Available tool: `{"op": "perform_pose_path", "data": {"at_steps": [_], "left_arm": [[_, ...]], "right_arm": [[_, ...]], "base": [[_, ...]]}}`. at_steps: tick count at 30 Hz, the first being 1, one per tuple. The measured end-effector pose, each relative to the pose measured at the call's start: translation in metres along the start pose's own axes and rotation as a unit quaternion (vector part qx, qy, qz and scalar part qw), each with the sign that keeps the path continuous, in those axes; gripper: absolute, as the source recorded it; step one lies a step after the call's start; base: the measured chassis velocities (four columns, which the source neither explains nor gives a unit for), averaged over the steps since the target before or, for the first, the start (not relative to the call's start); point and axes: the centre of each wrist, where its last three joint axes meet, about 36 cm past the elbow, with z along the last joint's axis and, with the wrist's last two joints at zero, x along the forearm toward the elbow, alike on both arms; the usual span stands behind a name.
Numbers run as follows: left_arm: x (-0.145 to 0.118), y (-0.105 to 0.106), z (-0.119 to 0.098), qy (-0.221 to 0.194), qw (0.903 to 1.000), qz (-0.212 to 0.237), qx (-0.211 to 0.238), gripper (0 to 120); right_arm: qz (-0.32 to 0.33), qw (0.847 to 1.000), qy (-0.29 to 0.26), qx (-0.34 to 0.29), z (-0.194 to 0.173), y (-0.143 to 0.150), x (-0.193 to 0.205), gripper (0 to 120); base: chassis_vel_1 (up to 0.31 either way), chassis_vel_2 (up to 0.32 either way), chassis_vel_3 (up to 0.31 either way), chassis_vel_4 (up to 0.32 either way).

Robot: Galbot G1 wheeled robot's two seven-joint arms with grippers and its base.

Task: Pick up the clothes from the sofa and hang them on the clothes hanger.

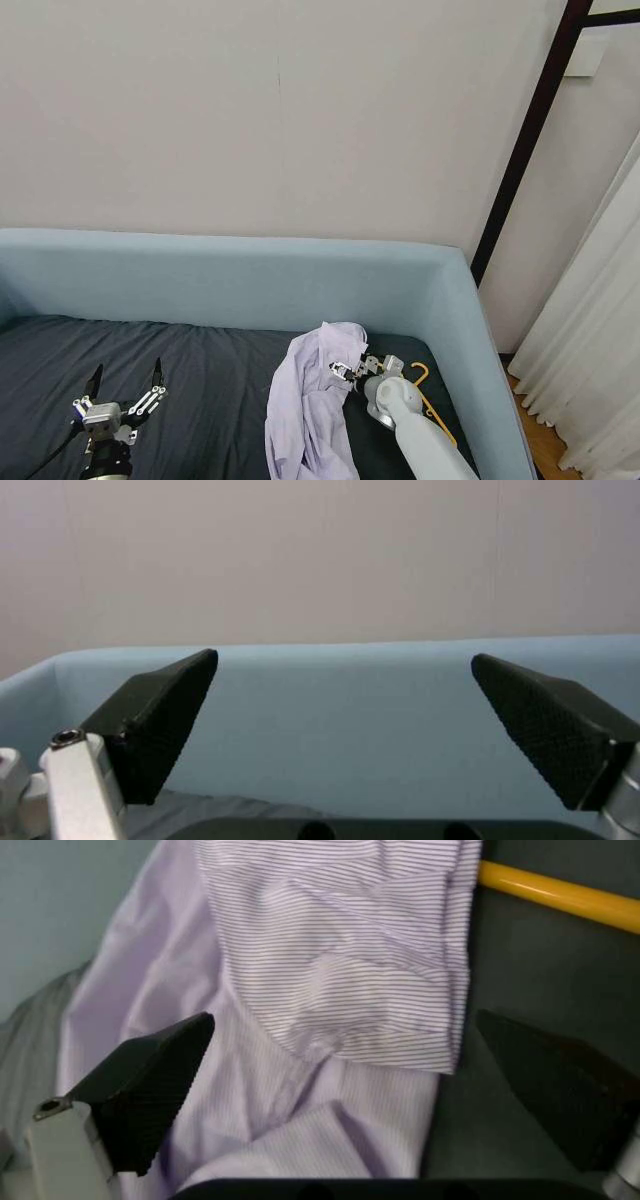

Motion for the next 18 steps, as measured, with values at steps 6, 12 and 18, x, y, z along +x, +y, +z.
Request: {"op": "perform_pose_path", "data": {"at_steps": [6, 12, 18], "left_arm": [[0.003, -0.005, 0.000, 0.002, 1.0000, 0.000, 0.001, 100], [0.006, -0.010, 0.002, 0.004, 1.0000, -0.001, 0.001, 100], [0.007, -0.012, 0.002, 0.003, 1.0000, -0.001, 0.001, 100]], "right_arm": [[0.014, 1.000, 0.000, 0.000, 0.008, -0.013, -0.005, 98], [0.001, 1.000, -0.006, 0.001, 0.019, -0.008, -0.008, 72], [-0.002, 1.000, -0.002, 0.006, 0.028, 0.003, -0.015, 55]], "base": [[0.000, 0.000, 0.000, 0.000], [0.000, 0.000, 0.000, 0.000], [0.000, 0.000, 0.000, 0.000]]}}
